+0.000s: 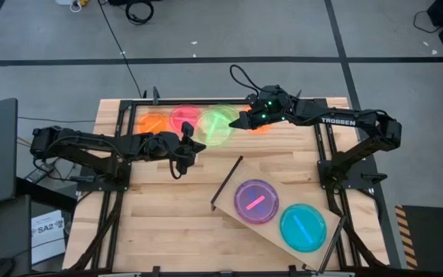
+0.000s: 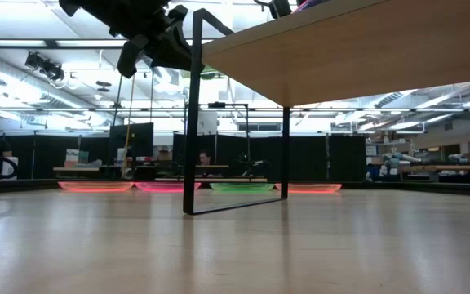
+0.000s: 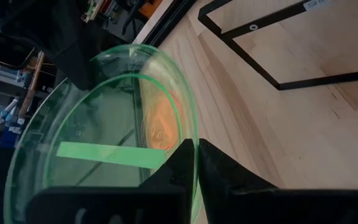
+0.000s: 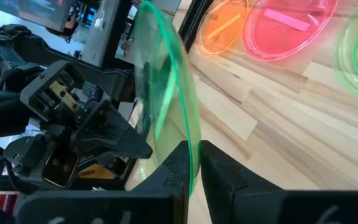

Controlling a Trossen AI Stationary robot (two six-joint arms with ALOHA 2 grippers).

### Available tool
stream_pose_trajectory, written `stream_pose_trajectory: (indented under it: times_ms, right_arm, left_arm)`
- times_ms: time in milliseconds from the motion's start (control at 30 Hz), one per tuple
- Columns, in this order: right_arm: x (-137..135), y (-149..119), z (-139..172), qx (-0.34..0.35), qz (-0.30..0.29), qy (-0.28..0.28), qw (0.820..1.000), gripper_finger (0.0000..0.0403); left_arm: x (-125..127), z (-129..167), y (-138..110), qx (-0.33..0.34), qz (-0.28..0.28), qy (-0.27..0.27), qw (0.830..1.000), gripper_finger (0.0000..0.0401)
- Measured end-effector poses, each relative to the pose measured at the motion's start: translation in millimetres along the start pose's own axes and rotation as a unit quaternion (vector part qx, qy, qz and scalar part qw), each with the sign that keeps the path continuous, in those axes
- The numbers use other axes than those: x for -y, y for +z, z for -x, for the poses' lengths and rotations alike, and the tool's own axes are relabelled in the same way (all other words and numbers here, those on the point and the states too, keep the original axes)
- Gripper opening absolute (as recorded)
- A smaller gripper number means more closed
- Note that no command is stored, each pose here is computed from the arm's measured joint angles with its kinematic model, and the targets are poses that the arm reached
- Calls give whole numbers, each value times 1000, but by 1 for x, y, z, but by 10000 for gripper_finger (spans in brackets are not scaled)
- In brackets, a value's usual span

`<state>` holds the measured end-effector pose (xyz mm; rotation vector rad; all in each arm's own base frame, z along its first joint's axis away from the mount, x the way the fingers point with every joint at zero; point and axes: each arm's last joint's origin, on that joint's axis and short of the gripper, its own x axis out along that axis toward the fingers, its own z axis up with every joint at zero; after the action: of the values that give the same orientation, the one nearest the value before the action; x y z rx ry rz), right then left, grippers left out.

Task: Place and stack plates onto a shelf
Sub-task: Stack the bottom transparent green plate on the transparent blue plate on the shelf

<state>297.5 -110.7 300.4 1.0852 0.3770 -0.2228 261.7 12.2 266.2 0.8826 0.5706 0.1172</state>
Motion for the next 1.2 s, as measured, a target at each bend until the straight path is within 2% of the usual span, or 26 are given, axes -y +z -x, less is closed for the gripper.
stream_pose_trajectory:
  times_ms: [400, 767, 1200]
  right_arm:
    - [0, 0, 0, -1, 22, -1, 1000, 14]
    - [2, 2, 1, 12, 42, -12, 999, 12]
    - [23, 29, 15, 54, 40, -36, 997, 12]
  left_arm:
    - [0, 0, 0, 0, 1, 0, 1000, 72]
    - [-2, 0, 3, 12, 10, 11, 1000, 105]
    - [-2, 1, 6, 22, 12, 17, 1000, 126]
